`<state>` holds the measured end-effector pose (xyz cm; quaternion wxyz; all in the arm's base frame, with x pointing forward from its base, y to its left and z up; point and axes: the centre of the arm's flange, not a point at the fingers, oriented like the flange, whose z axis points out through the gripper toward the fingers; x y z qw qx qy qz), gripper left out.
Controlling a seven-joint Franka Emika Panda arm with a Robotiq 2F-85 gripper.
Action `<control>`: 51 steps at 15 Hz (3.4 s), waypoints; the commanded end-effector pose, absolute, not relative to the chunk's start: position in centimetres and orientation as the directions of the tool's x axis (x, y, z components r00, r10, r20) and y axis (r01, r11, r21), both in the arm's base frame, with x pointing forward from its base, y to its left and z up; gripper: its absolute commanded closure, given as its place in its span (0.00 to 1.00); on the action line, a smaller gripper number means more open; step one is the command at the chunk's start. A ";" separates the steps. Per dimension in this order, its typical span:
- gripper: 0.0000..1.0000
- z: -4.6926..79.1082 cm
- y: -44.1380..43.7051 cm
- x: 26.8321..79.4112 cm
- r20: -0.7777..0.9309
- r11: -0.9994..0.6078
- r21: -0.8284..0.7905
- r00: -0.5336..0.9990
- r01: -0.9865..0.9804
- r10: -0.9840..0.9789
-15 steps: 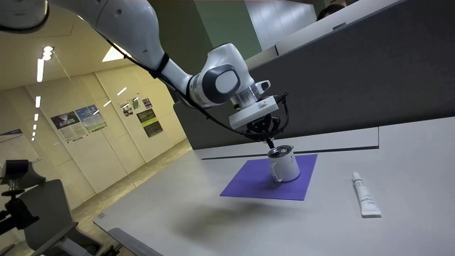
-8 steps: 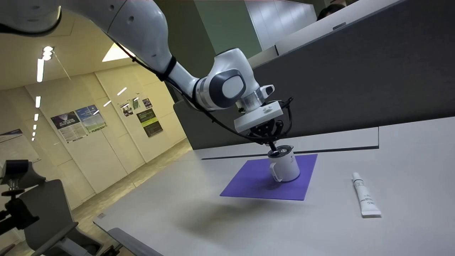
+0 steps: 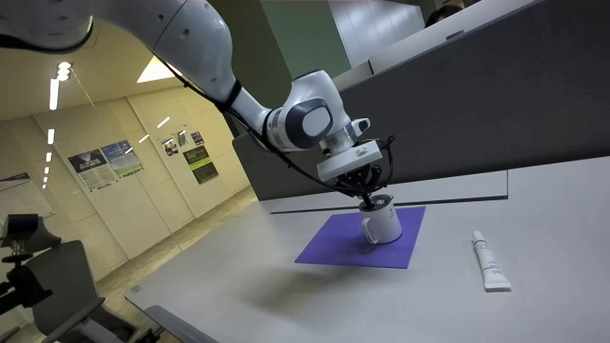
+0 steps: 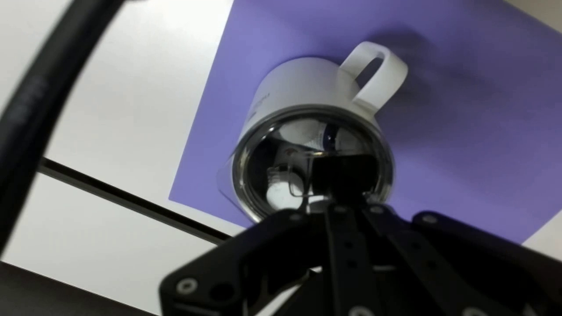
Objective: Remove the silver lid from the top of the white mug
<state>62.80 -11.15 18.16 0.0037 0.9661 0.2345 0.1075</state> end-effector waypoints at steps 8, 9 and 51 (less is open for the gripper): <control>1.00 18.0 -12.0 63.4 0.175 -0.861 0.126 0.843 0.493 0.508; 1.00 18.0 -12.1 63.4 0.174 -0.860 0.131 0.843 0.493 0.510; 1.00 17.9 -12.7 63.1 0.131 -0.901 0.028 0.892 0.433 0.432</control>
